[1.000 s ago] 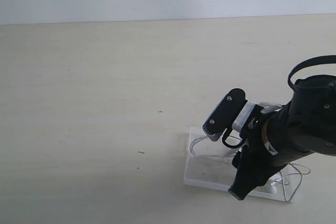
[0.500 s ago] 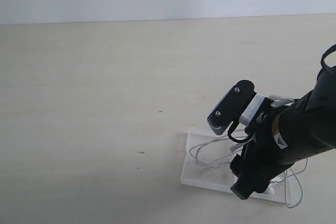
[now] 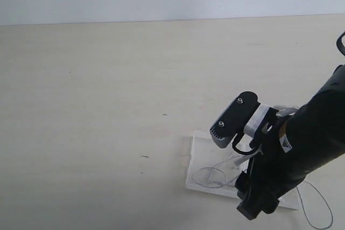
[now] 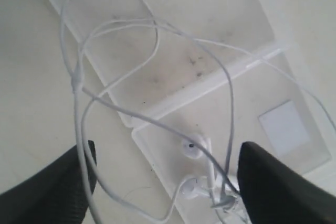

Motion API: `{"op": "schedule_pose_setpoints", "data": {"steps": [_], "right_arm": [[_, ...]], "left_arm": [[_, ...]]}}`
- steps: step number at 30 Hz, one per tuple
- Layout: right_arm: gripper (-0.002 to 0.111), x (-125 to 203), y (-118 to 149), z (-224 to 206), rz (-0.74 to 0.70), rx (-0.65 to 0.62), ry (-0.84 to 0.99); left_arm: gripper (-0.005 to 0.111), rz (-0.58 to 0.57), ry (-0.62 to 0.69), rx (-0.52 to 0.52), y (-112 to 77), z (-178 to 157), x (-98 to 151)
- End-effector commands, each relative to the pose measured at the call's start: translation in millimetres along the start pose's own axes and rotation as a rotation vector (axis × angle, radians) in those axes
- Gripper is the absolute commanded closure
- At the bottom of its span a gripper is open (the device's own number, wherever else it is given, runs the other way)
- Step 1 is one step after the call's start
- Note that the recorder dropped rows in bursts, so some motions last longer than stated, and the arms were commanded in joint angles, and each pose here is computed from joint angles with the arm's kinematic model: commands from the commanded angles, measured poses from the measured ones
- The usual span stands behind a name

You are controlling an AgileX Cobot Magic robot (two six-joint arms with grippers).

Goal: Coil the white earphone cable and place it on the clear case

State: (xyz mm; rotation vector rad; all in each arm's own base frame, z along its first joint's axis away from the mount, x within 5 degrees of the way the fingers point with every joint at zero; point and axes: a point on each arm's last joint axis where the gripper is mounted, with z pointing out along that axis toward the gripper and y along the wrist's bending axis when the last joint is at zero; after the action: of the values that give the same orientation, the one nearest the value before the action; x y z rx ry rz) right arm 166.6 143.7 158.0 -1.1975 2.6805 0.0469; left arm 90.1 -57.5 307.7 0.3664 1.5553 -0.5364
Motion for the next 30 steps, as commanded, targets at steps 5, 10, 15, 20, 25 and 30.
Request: {"op": "schedule_pose_setpoints", "data": {"steps": [5, 10, 15, 20, 25, 30], "right_arm": [[0.036, -21, -2, -21, 0.020, -0.012, -0.058], [0.036, -25, -3, -29, 0.026, -0.019, -0.017], [0.036, -32, -4, -37, 0.034, -0.018, -0.022], [0.037, -38, -5, -51, 0.066, -0.012, -0.088], [0.052, -35, -6, -81, 0.153, -0.009, -0.235], [0.086, -25, -5, -130, 0.233, -0.026, -0.492]], "left_arm": [[0.107, -0.010, 0.005, 0.003, -0.1, -1, 3], [0.107, -0.010, 0.005, 0.003, -0.1, -1, 3], [0.107, -0.010, 0.005, 0.003, -0.1, -1, 3], [0.107, -0.010, 0.005, 0.003, -0.1, -1, 3], [0.107, -0.009, -0.024, -0.022, 2.1, -5, 0], [0.107, -0.009, -0.113, -0.042, 3.4, -20, -9]]}}
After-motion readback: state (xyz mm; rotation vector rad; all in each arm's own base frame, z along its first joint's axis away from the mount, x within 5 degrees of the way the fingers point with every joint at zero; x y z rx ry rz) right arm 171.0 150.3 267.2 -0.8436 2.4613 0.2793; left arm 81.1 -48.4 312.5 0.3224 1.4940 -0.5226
